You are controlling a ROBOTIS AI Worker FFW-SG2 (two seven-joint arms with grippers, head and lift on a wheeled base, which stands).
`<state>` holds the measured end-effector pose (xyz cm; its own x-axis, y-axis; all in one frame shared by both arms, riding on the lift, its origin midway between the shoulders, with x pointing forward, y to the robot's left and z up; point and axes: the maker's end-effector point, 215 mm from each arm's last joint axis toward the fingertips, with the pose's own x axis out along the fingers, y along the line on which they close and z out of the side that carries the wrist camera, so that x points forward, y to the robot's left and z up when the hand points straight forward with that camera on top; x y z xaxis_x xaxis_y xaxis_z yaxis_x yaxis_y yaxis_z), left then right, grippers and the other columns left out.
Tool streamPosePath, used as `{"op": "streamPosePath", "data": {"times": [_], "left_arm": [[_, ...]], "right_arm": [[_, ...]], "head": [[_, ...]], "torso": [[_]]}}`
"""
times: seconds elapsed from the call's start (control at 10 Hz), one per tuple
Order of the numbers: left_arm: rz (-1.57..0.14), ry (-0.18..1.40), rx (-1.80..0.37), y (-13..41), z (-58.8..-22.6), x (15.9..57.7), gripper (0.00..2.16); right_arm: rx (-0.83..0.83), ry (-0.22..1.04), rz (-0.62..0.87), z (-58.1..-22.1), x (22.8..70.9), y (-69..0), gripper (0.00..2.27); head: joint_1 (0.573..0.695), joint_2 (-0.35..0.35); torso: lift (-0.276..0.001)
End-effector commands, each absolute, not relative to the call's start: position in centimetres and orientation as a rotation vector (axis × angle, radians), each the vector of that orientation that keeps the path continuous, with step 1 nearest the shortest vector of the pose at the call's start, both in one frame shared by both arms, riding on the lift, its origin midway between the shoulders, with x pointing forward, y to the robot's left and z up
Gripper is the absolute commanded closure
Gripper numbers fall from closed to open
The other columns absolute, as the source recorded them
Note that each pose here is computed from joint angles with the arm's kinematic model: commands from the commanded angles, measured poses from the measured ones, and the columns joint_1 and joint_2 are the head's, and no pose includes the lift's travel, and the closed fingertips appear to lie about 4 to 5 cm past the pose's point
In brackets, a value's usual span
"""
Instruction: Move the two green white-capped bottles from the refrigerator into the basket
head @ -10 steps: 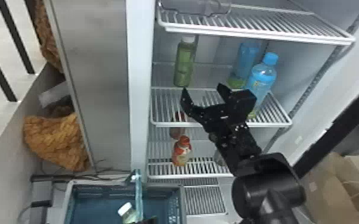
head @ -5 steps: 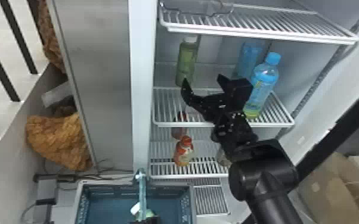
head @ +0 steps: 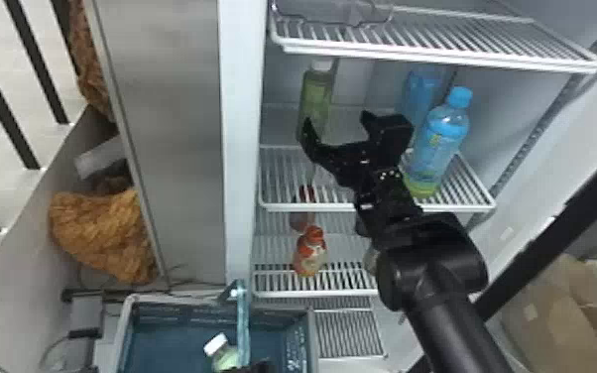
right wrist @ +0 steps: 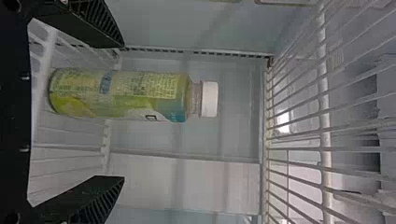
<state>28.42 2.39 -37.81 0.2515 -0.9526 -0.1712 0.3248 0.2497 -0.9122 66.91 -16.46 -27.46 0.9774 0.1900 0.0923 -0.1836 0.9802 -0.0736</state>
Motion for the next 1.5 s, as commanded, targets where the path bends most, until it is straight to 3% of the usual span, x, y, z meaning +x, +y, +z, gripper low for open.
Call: {"op": "streamPosePath", "data": {"times": [0.0,1.1,1.2,1.3,1.4], "left_arm": [[-1.050,0.891,-0.891,2.2,-37.9,28.3,1.20],[-1.075,0.901,-0.895,1.1,-38.1,28.8,1.20],[-1.075,0.901,-0.895,1.1,-38.1,28.8,1.20],[-1.072,0.899,-0.897,1.2,-38.1,28.9,1.20],[-1.074,0.899,-0.899,1.0,-38.0,28.9,1.20]], "right_arm": [[-0.068,-0.110,0.188,-26.6,67.9,-16.4,0.01],[-0.170,-0.068,0.196,-27.2,72.5,-14.6,0.08],[-0.166,-0.050,0.190,-27.8,72.9,-14.9,0.14],[-0.152,-0.021,0.188,-28.7,73.0,-15.2,0.36],[-0.130,-0.001,0.184,-29.5,73.0,-15.4,0.77]], "head": [[0.695,-0.163],[0.695,-0.146],[0.695,-0.145],[0.695,-0.146],[0.695,-0.150]], "torso": [[-0.004],[-0.004],[-0.004],[-0.004],[-0.004]]}}
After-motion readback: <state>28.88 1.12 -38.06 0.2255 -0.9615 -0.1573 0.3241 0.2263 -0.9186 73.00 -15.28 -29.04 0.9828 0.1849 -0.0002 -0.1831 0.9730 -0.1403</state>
